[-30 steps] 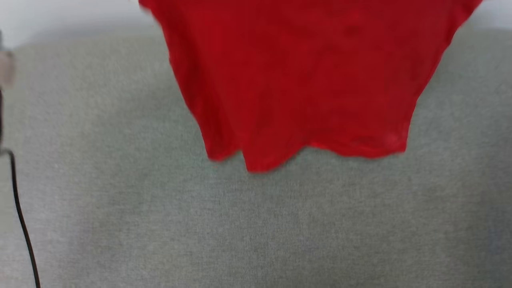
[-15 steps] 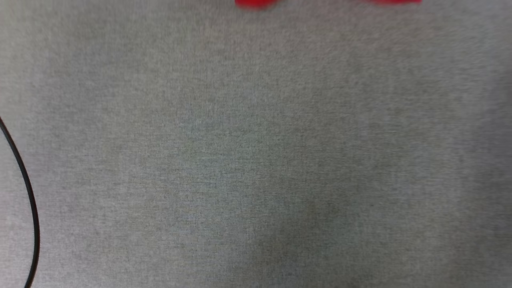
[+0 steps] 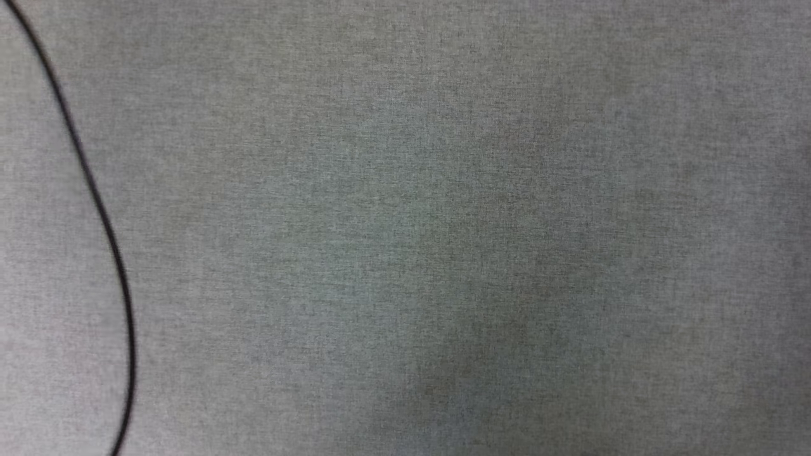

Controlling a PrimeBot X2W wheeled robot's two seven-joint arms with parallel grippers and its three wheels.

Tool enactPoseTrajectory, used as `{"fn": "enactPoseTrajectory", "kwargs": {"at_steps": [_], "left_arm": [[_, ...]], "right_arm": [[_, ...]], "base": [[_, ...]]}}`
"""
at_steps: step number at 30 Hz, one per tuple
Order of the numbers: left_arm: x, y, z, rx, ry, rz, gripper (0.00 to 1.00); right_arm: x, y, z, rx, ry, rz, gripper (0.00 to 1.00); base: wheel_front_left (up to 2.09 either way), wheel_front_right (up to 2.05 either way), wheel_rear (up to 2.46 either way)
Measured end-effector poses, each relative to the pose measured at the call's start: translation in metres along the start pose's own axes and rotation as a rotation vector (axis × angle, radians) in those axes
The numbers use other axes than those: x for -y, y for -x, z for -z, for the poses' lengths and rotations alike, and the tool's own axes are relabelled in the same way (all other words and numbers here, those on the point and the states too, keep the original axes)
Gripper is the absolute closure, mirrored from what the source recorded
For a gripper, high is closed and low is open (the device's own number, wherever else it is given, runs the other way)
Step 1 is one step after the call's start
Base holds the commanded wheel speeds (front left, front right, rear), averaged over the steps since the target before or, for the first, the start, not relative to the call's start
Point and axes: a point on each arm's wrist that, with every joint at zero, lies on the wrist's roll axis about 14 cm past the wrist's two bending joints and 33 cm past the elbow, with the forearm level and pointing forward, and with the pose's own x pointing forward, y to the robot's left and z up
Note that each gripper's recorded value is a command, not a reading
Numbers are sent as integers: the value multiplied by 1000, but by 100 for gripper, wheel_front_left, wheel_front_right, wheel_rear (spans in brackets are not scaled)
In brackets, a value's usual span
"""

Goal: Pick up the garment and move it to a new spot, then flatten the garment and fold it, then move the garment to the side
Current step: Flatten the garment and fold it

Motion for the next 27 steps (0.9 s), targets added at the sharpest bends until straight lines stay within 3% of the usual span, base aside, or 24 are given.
{"fn": "enactPoseTrajectory", "kwargs": {"at_steps": [2, 8, 9, 16, 27], "left_arm": [[14, 9, 17, -36, 29, 24, 100], [56, 53, 61, -163, 118, 87, 100], [76, 84, 79, -235, 162, 112, 100], [130, 160, 83, -344, 276, 214, 100], [144, 261, 72, -490, 366, 194, 100]], "right_arm": [[3, 8, 24, -50, 59, -9, 100], [28, 45, 78, -191, 55, 19, 100], [39, 68, 98, -260, 45, 30, 100], [76, 145, 132, -427, 71, 62, 100], [62, 234, 126, -562, -16, -33, 100]], "base": [[0, 0, 0], [0, 0, 0], [0, 0, 0], [0, 0, 0], [0, 0, 0]]}}
